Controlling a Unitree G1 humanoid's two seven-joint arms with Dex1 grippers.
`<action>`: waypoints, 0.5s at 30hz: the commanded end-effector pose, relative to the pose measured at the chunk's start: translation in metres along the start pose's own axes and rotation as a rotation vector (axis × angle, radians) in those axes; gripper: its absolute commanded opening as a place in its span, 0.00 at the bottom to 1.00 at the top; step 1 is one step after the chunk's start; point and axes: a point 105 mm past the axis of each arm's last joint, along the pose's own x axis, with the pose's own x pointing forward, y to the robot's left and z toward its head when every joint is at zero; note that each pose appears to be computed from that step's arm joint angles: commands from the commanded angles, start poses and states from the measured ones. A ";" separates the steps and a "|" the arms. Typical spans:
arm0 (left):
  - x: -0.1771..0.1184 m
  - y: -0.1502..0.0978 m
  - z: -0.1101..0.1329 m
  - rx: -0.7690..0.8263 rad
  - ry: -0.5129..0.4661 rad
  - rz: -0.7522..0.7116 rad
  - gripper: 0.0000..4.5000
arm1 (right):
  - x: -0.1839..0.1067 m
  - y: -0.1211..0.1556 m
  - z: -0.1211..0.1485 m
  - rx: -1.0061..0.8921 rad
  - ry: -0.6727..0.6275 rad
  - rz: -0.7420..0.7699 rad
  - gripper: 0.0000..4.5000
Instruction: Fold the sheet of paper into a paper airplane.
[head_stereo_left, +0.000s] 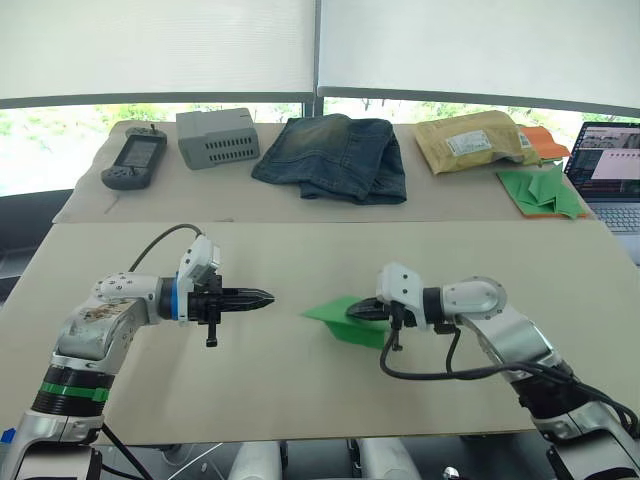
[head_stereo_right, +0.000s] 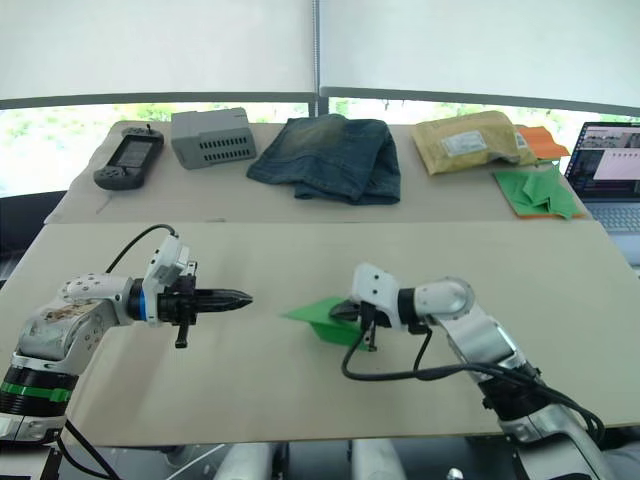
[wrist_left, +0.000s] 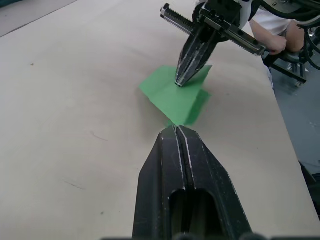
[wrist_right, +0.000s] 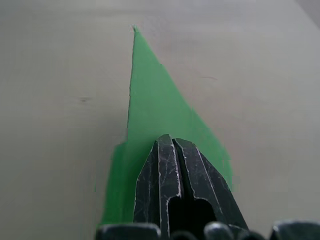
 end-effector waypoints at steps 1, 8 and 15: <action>0.002 -0.006 0.007 0.028 -0.013 -0.036 0.00 | -0.003 0.007 0.010 -0.005 -0.032 0.013 0.00; 0.016 -0.017 0.011 0.023 -0.014 -0.111 0.00 | 0.003 0.018 -0.007 0.038 0.007 -0.007 0.00; 0.052 -0.026 0.003 0.025 0.018 -0.214 0.00 | 0.003 0.026 -0.025 0.050 0.052 -0.045 0.00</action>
